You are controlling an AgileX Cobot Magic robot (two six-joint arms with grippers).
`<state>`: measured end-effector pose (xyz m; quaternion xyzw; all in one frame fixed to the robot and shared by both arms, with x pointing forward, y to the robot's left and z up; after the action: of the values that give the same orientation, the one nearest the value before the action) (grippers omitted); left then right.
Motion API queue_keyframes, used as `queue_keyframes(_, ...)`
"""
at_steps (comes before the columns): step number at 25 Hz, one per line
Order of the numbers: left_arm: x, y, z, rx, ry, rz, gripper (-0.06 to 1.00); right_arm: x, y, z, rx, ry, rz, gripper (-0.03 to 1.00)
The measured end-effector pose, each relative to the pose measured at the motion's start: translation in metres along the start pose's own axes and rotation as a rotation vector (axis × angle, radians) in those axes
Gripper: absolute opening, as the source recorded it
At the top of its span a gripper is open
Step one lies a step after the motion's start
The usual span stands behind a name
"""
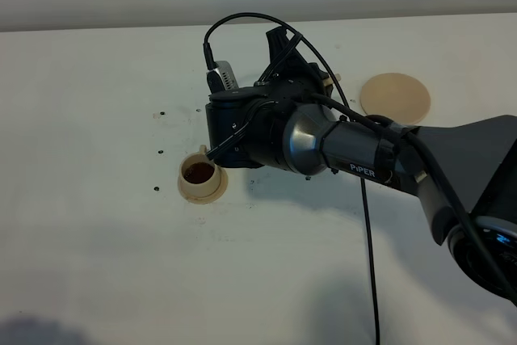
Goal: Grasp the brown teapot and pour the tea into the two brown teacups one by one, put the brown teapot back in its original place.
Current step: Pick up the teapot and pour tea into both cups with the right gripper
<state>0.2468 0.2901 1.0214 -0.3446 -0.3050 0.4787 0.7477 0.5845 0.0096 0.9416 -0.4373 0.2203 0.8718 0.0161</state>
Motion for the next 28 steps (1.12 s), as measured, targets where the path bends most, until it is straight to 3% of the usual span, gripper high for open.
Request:
queue_keyframes(14, 0.000, 0.000, 0.000, 0.000, 0.000, 0.000, 0.24, -0.004, 0.000, 0.000, 0.004, 0.035, 0.028, 0.11)
queue_keyframes(28, 0.000, 0.000, 0.000, 0.000, 0.000, 0.000, 0.24, 0.010, 0.003, -0.011, 0.037, 0.042, 0.086, 0.11)
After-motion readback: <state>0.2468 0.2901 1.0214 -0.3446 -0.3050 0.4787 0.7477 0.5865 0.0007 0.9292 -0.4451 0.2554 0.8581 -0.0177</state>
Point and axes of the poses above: a point on each arm's last joint axis where the gripper is mounted, z pointing back along that axis away from the gripper, x along the wrist's bending axis when the last joint is at zero, y = z × x, the point moved 2 cm from there along -z, pointing out along that axis toward the gripper, and after that the axes turned 13 degrees about -z, right-handed, at the moved point
